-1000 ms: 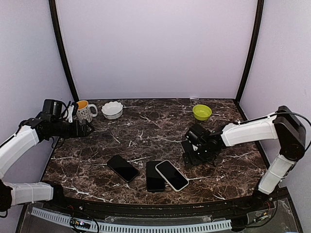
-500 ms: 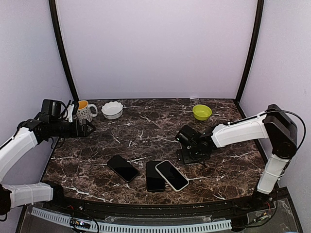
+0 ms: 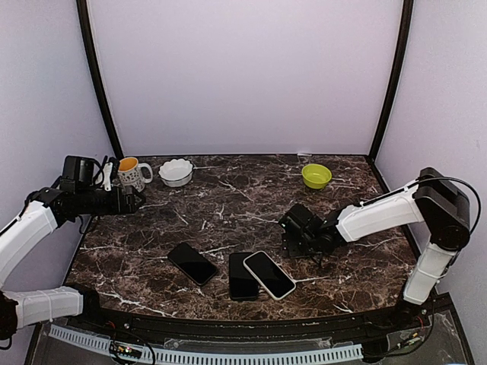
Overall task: Take the phone out of the phone case
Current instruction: Pick up the phone with the phone case at the center of the board, then pass from the right arm to the left, then pass from the left arm to the right, then remove the top left corner of the phone from the phone case.
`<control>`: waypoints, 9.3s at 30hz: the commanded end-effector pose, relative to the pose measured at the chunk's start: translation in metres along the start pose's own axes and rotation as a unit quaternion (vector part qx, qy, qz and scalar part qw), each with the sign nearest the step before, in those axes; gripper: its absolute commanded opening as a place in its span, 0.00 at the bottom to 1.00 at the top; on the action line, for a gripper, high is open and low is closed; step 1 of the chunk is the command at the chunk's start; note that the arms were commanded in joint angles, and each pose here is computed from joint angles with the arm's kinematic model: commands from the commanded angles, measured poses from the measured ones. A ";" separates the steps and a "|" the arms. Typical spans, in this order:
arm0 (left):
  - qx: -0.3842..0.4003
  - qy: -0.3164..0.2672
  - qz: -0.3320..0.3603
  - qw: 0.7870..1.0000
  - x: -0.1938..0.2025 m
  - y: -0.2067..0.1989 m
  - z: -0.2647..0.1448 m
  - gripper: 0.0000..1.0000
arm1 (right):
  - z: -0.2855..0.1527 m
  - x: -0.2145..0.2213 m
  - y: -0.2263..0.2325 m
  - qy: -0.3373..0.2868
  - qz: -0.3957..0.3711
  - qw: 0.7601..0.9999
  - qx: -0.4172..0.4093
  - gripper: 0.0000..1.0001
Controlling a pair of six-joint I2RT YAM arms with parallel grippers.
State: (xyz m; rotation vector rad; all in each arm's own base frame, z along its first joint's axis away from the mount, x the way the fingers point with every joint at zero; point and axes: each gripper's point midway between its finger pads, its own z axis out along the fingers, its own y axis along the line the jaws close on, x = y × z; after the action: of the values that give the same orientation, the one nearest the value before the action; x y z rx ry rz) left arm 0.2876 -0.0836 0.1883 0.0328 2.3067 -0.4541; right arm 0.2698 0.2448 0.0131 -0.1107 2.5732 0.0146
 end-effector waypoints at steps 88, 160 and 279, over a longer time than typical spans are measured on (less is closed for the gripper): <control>0.386 0.179 -0.065 0.903 0.073 -0.224 0.037 0.48 | -0.172 -0.042 0.178 -0.276 -0.327 0.830 -0.358 0.00; 0.617 -0.076 -0.057 0.781 -0.128 -0.333 -0.084 0.00 | -0.324 -0.131 0.055 -0.254 0.050 0.773 -0.579 0.99; 0.554 -0.101 0.479 0.674 0.105 -0.287 -0.124 0.69 | -0.349 -0.023 0.109 -0.355 -0.542 0.491 -0.583 0.00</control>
State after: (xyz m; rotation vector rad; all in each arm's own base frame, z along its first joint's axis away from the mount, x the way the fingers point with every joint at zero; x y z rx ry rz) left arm 0.0839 -0.3123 0.2824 1.5989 1.1888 -1.1291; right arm 0.1059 0.3381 0.3007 -1.7210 0.9650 1.0558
